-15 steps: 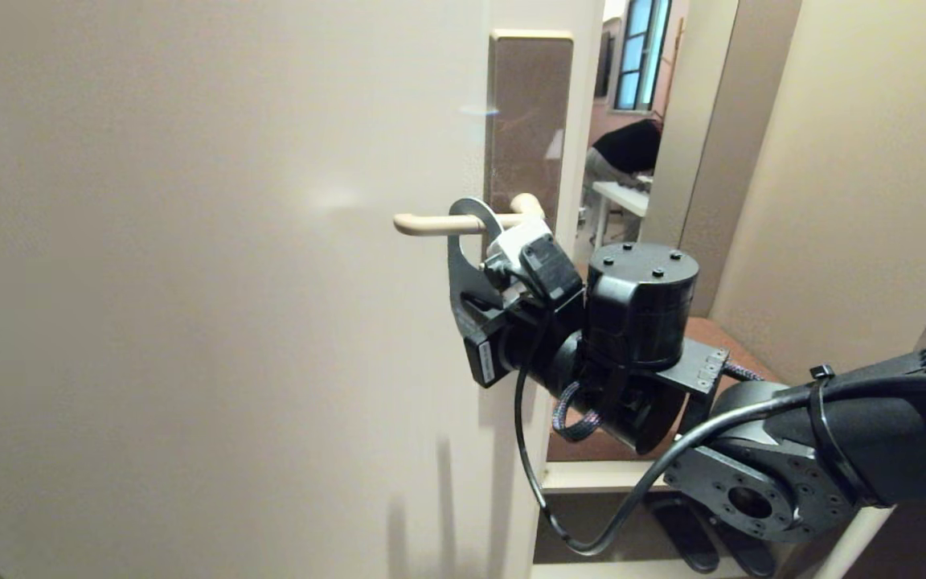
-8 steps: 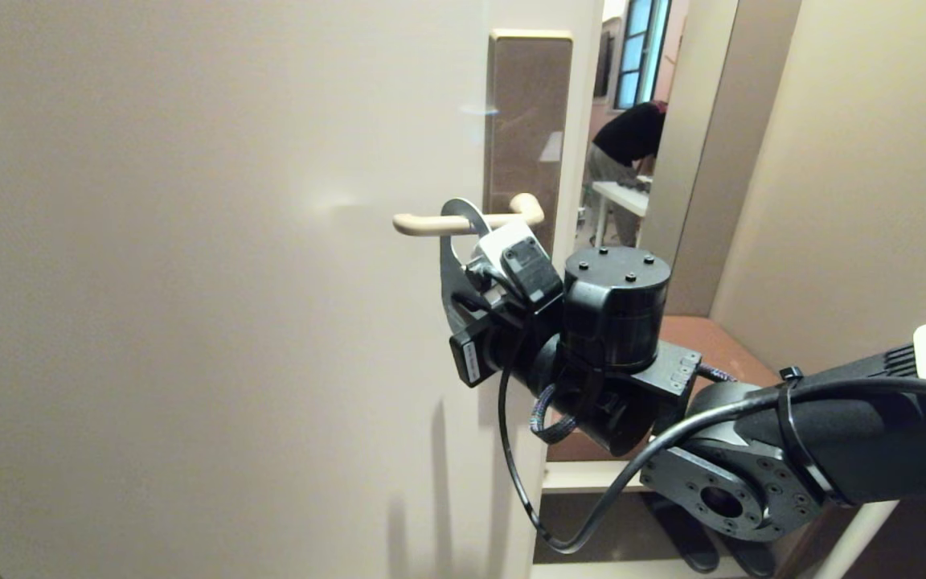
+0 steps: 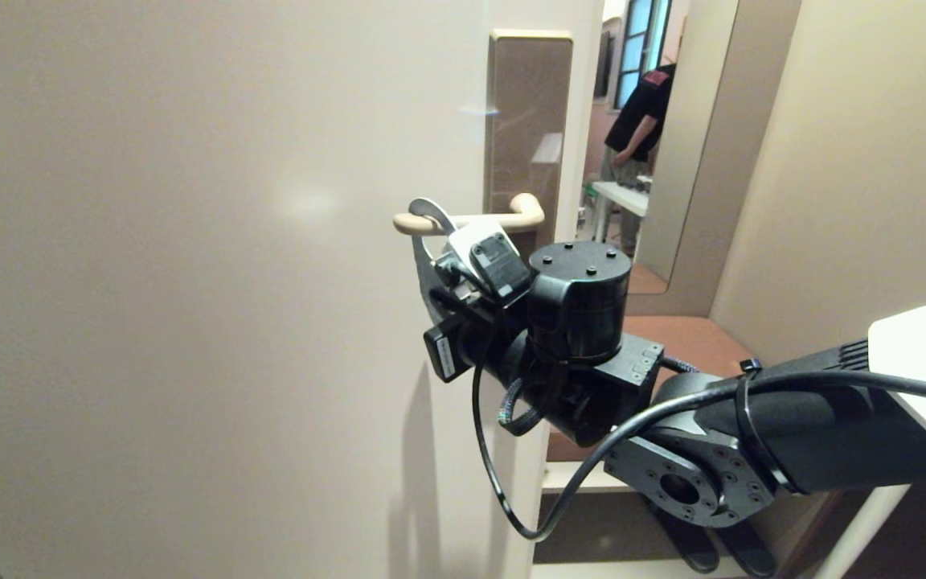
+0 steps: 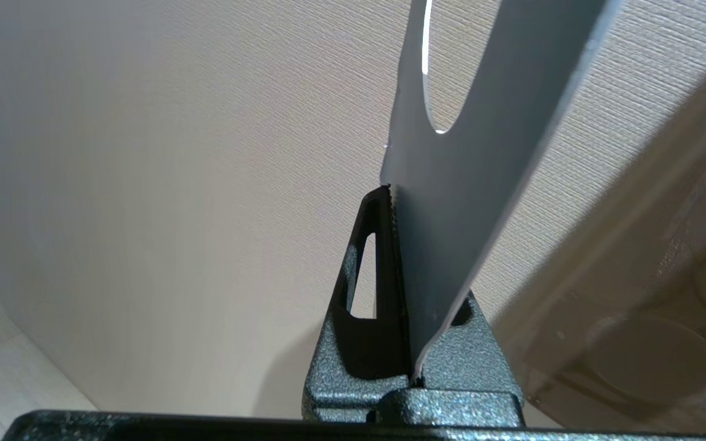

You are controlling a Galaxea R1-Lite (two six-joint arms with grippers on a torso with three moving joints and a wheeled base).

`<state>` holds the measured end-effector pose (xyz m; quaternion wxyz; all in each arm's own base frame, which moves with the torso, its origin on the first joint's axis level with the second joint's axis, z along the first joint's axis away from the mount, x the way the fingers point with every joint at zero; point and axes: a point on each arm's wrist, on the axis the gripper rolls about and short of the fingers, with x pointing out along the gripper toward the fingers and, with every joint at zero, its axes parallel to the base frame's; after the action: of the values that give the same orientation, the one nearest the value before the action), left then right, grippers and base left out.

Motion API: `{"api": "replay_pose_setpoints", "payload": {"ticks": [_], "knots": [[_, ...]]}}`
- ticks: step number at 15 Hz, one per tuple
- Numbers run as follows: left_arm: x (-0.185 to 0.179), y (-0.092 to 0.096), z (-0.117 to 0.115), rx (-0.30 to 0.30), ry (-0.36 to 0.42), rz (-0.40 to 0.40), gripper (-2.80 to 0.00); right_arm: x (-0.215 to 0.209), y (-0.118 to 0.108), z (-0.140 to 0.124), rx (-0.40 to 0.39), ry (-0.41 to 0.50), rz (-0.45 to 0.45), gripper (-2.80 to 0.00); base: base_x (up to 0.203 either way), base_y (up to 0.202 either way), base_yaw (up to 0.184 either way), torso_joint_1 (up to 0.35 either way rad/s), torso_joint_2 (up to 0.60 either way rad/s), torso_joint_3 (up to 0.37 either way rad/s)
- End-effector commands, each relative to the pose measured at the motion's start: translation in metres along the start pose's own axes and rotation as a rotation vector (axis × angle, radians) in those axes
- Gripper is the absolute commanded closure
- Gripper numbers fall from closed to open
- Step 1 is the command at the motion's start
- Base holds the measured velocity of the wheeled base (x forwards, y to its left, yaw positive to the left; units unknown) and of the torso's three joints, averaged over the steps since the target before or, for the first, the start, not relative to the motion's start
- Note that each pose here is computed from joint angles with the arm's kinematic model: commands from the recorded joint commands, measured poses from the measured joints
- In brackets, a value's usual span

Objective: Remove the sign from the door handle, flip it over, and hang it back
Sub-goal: Take down the sign

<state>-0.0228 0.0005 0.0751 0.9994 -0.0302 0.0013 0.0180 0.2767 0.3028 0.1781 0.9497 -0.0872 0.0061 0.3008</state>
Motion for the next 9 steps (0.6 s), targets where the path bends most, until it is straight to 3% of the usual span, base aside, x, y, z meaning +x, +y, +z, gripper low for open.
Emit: {"api": "replay_pose_setpoints", "payload": {"ticks": [1, 9], "knots": [[0.0, 0.0, 0.0, -0.001, 0.001, 0.001, 0.0, 0.006, 0.005, -0.002, -0.001, -0.002, 0.005, 0.0, 0.0, 0.0, 0.0, 0.0, 0.0, 0.0], [0.0, 0.0, 0.0, -0.001, 0.001, 0.001, 0.0, 0.019, 0.009, -0.001, 0.002, -0.018, 0.004, 0.0, 0.0, 0.0, 0.0, 0.0, 0.0, 0.0]]}}
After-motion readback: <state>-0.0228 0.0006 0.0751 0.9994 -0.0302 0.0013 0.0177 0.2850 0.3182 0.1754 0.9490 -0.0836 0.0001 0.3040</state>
